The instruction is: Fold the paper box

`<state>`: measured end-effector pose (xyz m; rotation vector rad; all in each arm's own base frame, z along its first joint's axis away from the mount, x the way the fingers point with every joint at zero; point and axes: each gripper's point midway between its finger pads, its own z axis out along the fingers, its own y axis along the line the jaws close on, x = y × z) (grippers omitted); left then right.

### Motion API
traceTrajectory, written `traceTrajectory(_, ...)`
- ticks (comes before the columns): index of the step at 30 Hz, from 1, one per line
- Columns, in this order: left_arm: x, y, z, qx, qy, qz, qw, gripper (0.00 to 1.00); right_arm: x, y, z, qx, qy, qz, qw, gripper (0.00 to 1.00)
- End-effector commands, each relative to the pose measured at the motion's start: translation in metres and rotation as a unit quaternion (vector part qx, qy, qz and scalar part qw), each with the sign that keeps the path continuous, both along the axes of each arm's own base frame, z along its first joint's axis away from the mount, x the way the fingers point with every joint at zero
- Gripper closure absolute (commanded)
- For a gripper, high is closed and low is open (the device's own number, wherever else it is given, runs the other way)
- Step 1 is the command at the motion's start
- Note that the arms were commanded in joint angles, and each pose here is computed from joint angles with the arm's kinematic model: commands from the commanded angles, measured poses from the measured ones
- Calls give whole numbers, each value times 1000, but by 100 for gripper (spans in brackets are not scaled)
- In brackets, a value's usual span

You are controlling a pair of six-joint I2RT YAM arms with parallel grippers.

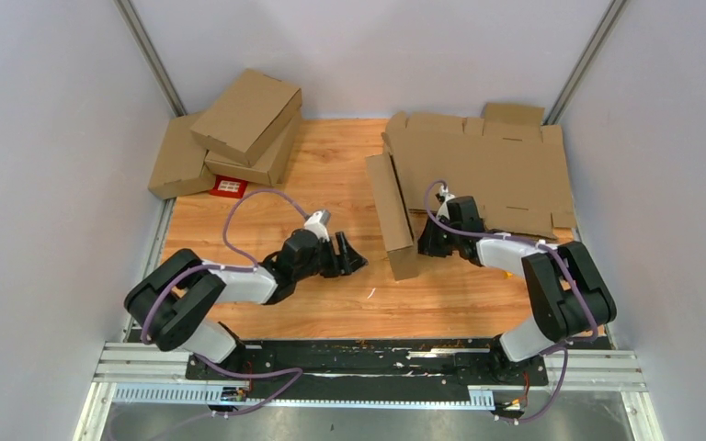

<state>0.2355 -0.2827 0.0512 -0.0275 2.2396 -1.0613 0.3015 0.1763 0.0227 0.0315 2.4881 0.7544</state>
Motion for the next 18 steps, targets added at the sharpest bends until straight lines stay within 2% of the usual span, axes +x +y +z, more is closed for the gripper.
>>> traceTrajectory(1, 24, -28, 31, -17, -64, -21, 998, 25, 9, -4, 17, -48, -45, 6, 998, 95)
traceTrajectory(8, 24, -55, 51, -38, -100, -92, 990, 25, 5, 24, 32, -14, -72, 56, 996, 88)
traceTrajectory(13, 18, -62, 63, -33, -120, -119, 985, 25, -2, 42, 36, -22, -88, 96, 991, 86)
traceTrajectory(18, 4, -58, 59, -21, -103, -126, 987, 25, -6, 50, 45, -49, -117, 112, 986, 86)
